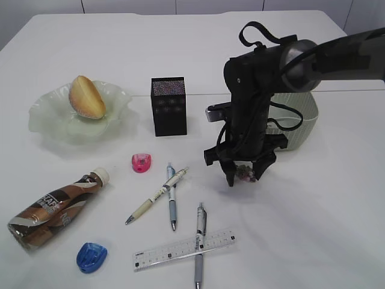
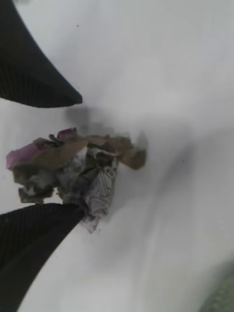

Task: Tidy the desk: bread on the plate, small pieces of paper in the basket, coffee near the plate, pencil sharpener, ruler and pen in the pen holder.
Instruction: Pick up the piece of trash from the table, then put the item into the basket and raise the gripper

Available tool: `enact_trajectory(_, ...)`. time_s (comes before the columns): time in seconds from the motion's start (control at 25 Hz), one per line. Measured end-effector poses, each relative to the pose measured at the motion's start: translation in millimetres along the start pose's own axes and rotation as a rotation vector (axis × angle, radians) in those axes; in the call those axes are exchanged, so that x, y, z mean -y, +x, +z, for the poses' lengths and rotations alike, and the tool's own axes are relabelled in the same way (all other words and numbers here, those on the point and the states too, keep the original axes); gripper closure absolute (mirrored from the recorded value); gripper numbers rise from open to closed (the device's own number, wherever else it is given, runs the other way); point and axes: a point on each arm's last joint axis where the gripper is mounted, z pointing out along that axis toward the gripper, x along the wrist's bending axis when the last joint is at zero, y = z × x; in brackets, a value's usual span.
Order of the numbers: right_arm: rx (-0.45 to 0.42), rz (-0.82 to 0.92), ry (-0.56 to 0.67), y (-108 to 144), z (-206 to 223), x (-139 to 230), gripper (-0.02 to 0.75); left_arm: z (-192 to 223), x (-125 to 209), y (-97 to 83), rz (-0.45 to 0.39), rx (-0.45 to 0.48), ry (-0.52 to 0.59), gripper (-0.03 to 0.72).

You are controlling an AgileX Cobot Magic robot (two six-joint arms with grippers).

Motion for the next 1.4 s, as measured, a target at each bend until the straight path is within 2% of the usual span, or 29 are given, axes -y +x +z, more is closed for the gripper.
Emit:
enact_trajectory(0.16,-0.001,0.000,-0.004,0,0,0,0.381,0,0,0.2,0.001,-0.002,-0.005,0.255)
enact_trajectory(0.36,-0.001,0.000,-0.004,0,0,0,0.553,0,-2,0.3,0.001,-0.003,-0.018,0.255)
enact_trajectory(0.52,-0.001,0.000,-0.004,0,0,0,0.624,0,-2,0.3,0.001,-0.003,-0.018,0.255)
enact_trajectory(0.68,-0.009,-0.002,-0.040,0,-15,-2,0.647,0,-2,0.3,0.001,-0.004,-0.021,0.255)
enact_trajectory(0.96,-0.048,-0.029,-0.243,-4,-97,-6,0.652,0,-2,0.4,0.001,-0.004,-0.025,0.255)
enact_trajectory(1.08,-0.039,-0.025,-0.332,-12,-129,-9,0.652,0,-2,0.4,0.001,-0.004,-0.026,0.255)
enact_trajectory(1.16,-0.039,-0.002,-0.377,-23,-143,-13,0.652,0,-2,0.4,0.001,-0.004,-0.026,0.255)
enact_trajectory(1.4,-0.019,0.154,-0.475,-82,-153,-28,0.652,0,-2,0.4,0.001,-0.004,-0.026,0.255)
